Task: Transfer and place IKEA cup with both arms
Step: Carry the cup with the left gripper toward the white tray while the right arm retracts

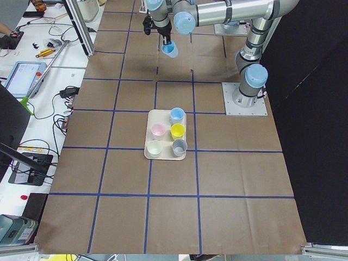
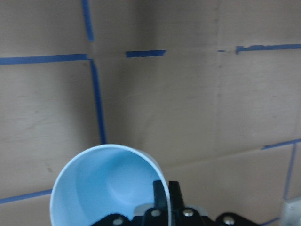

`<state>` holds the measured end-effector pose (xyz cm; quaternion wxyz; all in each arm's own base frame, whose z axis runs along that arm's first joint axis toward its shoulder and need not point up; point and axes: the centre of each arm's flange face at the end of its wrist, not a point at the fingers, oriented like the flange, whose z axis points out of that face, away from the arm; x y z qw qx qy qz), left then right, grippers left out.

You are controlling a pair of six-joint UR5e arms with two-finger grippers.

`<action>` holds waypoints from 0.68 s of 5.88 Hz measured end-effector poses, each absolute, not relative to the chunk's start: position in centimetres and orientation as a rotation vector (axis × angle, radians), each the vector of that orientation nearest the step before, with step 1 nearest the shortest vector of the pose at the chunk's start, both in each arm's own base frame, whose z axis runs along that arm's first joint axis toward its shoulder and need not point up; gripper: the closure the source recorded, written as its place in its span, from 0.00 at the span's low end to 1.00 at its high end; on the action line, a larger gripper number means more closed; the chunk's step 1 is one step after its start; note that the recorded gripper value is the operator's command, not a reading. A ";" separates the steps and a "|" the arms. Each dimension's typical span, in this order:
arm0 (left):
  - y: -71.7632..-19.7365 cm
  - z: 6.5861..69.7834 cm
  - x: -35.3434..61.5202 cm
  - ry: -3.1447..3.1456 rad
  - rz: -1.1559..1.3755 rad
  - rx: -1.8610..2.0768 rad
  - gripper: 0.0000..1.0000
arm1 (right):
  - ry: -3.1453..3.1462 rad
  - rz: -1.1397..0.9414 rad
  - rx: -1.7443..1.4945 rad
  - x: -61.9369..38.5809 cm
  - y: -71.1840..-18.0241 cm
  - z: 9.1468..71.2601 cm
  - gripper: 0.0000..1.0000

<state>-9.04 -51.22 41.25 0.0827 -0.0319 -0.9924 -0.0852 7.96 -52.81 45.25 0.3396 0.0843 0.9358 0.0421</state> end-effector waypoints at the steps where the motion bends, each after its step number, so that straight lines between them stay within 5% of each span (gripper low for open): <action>1: -52.7 39.8 -6.1 -3.122 -0.252 -0.097 0.98 | 2.651 0.077 0.200 11.1 -52.6 45.3 0.00; 4: -56.7 35.6 3.8 -3.230 -0.180 -0.267 1.00 | 3.050 -0.094 0.137 14.7 -52.0 45.9 0.00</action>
